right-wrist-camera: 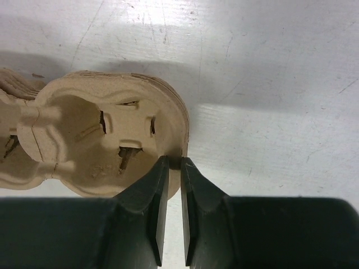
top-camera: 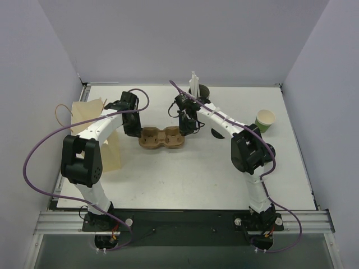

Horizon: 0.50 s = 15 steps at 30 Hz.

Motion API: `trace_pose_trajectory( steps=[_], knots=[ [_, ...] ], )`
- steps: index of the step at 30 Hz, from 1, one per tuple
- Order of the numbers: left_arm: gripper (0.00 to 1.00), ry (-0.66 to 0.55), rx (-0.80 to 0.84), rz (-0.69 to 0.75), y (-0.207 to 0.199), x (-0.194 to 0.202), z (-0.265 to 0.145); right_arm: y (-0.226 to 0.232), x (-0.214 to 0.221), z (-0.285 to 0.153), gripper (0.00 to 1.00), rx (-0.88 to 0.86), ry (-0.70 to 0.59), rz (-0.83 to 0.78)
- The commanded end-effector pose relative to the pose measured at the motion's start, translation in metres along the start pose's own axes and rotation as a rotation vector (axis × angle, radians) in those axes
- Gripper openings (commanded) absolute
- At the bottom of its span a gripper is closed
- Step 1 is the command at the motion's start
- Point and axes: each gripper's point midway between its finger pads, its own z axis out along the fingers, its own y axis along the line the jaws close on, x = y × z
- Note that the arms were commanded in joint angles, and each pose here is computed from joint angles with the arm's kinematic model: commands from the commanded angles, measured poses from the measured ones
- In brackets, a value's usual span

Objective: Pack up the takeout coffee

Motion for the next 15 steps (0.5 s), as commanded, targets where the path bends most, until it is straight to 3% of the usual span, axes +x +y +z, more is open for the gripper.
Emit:
trace_pose_trajectory(
  steps=[1,8,15],
  knots=[
    [0.21,-0.061,0.028,0.019,-0.010,-0.018,-0.013,0.013,-0.014,-0.028,0.08,-0.032,-0.048,0.003],
    [0.33,-0.058,0.026,0.032,-0.010,-0.018,-0.013,0.016,-0.020,-0.039,0.06,-0.042,-0.062,0.008],
    [0.29,-0.062,-0.002,0.044,-0.005,-0.022,-0.009,0.017,-0.022,-0.043,0.06,-0.046,-0.067,0.009]
  ],
)
